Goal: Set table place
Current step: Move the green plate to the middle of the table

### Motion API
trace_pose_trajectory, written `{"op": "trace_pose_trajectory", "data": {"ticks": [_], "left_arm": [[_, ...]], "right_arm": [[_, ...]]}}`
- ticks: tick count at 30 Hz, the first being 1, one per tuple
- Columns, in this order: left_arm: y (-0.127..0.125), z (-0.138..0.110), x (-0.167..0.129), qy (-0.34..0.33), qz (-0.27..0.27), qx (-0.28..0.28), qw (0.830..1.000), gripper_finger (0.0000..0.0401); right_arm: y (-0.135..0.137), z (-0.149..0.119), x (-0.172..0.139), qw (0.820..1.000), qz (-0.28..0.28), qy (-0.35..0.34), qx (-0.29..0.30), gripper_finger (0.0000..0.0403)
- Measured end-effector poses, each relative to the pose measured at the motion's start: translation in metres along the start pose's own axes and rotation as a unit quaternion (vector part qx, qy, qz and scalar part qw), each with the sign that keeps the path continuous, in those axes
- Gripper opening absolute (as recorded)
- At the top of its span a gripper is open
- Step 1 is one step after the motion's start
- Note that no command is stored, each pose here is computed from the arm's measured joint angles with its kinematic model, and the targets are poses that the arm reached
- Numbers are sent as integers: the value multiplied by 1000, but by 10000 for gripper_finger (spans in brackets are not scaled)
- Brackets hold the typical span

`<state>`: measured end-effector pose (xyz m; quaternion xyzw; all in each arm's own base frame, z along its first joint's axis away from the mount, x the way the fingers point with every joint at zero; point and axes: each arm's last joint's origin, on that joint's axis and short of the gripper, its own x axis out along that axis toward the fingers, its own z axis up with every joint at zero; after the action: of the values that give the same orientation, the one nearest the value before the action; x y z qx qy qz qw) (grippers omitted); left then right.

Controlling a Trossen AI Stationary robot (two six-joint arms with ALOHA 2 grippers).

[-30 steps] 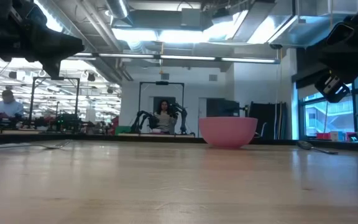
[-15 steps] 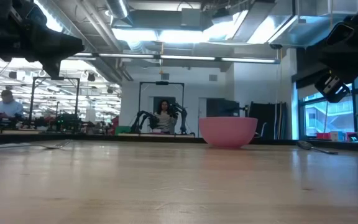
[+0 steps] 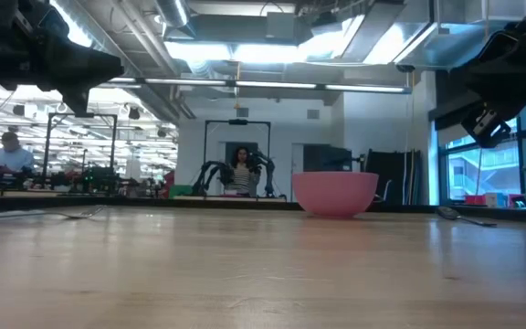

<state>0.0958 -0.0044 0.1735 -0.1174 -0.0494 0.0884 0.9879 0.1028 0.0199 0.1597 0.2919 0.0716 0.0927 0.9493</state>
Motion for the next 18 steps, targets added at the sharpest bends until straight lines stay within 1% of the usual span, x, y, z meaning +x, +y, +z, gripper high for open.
{"op": "trace_pose_trajectory", "data": {"ticks": [2,7,9,12,15,18], "left_arm": [[0,0,0,0,0,0,1000,66],[0,0,0,0,0,1,1000,66],[0,0,0,0,1,16,1000,66],[0,0,0,0,1,28,1000,66],[1,1,0,-10,21,25,999,66],[2,8,0,-47,45,-11,998,66]], "right_arm": [[-1,-1,0,1000,-5,5,2,53],[-1,-1,0,999,-5,2,48,53],[0,1,0,998,-12,-14,54,53],[-3,6,-1,994,-64,-71,50,53],[-4,12,-2,981,-121,-139,54,53],[-2,20,-5,965,-143,-211,62,53]]}}
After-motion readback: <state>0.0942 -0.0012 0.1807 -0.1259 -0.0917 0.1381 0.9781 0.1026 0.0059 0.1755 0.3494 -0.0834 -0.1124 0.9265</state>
